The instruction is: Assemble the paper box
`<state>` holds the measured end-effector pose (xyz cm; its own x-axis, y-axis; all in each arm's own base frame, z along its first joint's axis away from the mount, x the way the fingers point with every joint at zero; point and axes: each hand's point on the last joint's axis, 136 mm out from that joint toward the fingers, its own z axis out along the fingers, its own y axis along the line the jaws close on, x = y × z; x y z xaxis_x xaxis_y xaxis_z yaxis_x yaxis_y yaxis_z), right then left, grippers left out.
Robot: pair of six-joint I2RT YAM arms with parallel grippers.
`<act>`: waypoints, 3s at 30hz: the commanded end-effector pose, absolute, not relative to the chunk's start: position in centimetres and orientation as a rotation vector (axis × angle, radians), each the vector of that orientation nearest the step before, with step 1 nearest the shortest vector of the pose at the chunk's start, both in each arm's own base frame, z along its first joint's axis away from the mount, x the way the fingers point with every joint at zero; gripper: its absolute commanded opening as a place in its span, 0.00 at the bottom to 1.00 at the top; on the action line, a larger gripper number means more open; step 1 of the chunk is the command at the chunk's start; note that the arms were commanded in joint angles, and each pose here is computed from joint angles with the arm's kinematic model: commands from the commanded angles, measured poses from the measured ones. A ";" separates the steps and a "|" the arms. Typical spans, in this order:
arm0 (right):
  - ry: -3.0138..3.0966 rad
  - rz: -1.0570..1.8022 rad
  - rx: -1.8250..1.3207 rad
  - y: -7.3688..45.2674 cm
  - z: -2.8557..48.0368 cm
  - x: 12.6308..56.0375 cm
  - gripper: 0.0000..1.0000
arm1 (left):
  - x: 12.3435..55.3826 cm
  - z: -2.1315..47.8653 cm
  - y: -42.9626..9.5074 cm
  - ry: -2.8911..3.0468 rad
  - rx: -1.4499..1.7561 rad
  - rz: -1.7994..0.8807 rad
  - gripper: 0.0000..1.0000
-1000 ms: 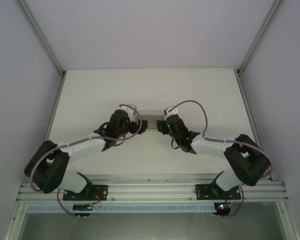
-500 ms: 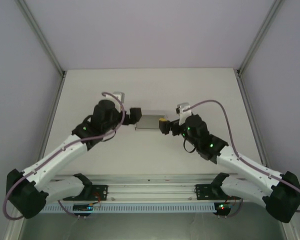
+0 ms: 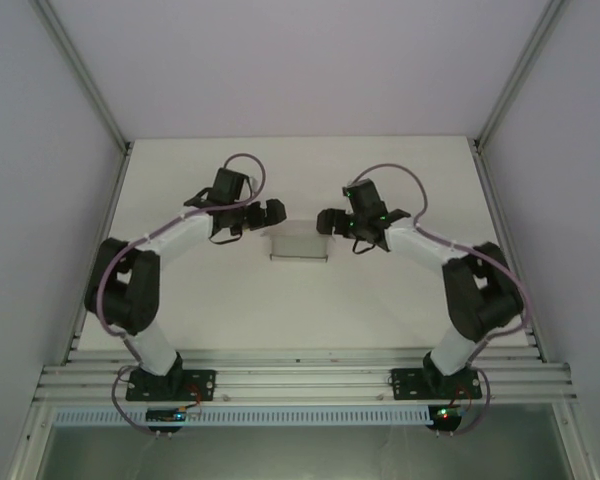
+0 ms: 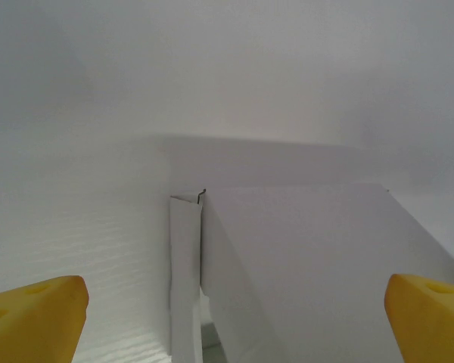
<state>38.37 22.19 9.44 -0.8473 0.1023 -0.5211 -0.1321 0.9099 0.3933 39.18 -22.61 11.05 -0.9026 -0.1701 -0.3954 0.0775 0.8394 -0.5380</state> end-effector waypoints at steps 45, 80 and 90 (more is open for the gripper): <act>2.486 1.392 0.146 28.0 9.6 35.5 0.90 | 36.9 4.6 -22.6 2.331 -0.165 -1.628 0.10; 2.798 1.737 1.182 21.6 14.8 27.5 0.32 | 23.1 17.9 -30.3 1.687 1.345 -0.249 1.00; 2.725 1.878 1.242 21.9 16.0 26.8 0.31 | 24.0 15.9 -32.0 1.673 1.417 -0.209 1.00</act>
<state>27.38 21.32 14.83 -0.7080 0.3676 0.6030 0.7016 0.2685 0.6601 23.01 -30.96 13.94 0.0039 0.7164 -0.6977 0.8817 0.3267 0.3404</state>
